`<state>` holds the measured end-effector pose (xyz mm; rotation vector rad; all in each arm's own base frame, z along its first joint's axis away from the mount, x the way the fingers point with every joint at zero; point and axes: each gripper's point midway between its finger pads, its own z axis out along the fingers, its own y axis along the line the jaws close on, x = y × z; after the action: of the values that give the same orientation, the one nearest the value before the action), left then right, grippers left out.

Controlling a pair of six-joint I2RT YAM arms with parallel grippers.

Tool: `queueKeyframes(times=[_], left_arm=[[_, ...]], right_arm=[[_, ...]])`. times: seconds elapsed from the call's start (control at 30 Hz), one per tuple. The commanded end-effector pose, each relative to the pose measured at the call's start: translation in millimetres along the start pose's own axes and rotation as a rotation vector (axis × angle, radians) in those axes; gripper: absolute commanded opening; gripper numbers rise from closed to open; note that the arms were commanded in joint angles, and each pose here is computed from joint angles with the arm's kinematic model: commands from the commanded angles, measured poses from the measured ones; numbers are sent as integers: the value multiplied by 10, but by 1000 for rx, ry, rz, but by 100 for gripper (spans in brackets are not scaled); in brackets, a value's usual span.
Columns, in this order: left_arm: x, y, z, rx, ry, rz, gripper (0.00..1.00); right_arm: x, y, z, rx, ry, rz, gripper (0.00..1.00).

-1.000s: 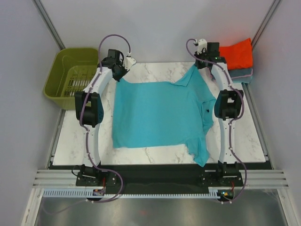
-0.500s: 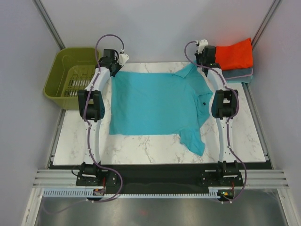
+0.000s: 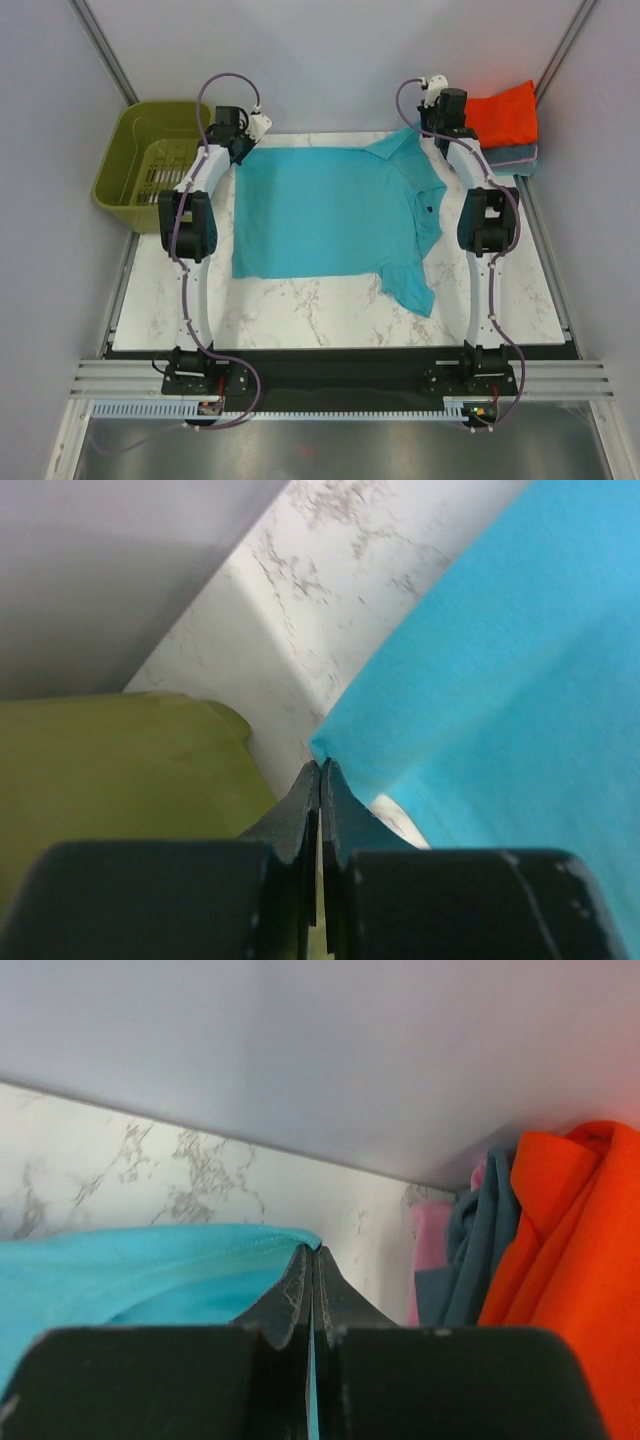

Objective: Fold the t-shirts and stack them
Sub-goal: Fold the tshirt

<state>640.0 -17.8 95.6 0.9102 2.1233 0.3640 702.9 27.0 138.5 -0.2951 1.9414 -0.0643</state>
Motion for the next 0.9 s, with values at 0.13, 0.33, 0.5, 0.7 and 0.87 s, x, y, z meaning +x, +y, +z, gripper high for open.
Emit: queueKeyframes(times=[0.13, 0.33, 0.5, 0.7, 0.87], left_arm=[[-347, 144, -661, -16, -113, -40, 2], [-281, -8, -909, 28, -119, -73, 2], [-114, -228, -1032, 81, -99, -83, 2], [71, -413, -1258, 108, -79, -92, 2], [211, -533, -1386, 121, -63, -102, 2]], right_arm=[[-596, 56, -774, -76, -53, 4, 0], [-401, 205, -1157, -132, 17, 16, 0], [-171, 303, -1435, -161, 76, 25, 0], [-143, 342, -1858, -169, 87, 21, 0], [-111, 379, -2188, -177, 93, 18, 0]])
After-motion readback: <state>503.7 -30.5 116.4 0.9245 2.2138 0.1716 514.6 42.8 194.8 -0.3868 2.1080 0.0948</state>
